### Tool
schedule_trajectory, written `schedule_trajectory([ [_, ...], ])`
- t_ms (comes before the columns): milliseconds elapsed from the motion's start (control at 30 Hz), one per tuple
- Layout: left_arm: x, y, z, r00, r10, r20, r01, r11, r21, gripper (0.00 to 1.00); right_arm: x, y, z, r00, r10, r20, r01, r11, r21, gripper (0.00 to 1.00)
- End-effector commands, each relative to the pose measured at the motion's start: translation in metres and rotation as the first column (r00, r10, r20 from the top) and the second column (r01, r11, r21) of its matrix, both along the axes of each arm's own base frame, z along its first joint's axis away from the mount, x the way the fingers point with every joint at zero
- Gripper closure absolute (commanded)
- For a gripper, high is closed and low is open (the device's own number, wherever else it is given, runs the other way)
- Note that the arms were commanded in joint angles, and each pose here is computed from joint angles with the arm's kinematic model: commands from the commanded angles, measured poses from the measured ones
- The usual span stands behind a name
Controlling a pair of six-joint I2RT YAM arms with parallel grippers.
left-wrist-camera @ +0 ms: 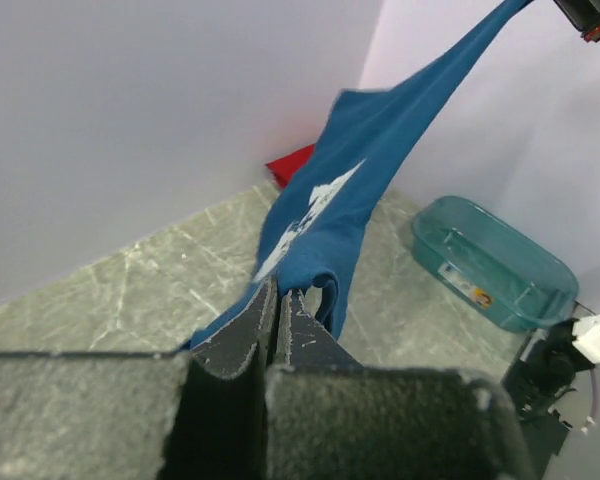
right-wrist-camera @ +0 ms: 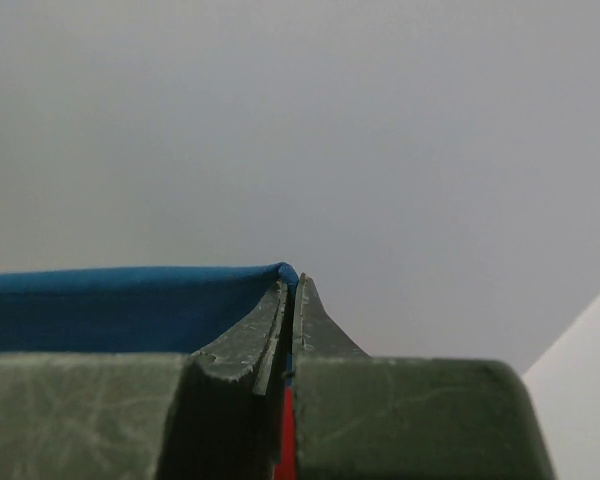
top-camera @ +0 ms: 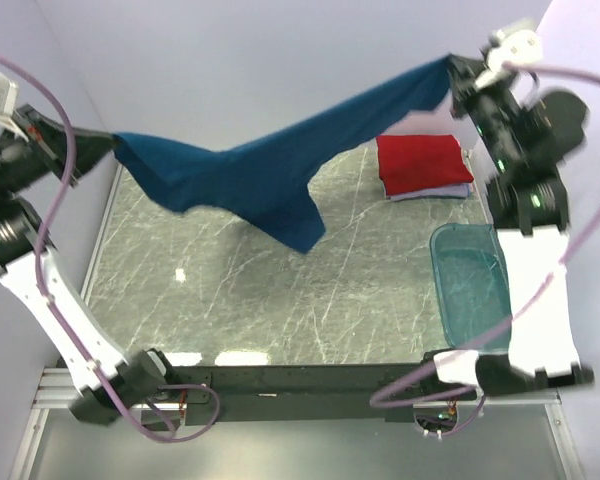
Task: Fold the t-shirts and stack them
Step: Flatten the tshirt out
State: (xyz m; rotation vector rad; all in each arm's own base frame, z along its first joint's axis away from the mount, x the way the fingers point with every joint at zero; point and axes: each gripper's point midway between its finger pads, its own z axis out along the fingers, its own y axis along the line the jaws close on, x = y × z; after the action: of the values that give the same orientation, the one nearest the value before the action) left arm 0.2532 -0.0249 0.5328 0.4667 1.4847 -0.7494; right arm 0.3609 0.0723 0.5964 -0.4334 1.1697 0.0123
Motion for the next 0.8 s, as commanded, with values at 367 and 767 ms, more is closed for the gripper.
schedule_trajectory([
  [367,-0.096,-0.065,0.041,0.981,-0.160,-0.109,0.172,0.979,0.114,0.99,-0.164,-0.053,0.121,0.855,-0.206,0.476,0.200,0.978,0.065,1.00],
  [767,-0.050,-0.029,-0.047,0.942,-0.172,-0.288,0.135,0.980,-0.145,0.99,0.039,0.011,0.006,0.983,0.011,0.182,0.015,0.991,-0.136,1.00],
])
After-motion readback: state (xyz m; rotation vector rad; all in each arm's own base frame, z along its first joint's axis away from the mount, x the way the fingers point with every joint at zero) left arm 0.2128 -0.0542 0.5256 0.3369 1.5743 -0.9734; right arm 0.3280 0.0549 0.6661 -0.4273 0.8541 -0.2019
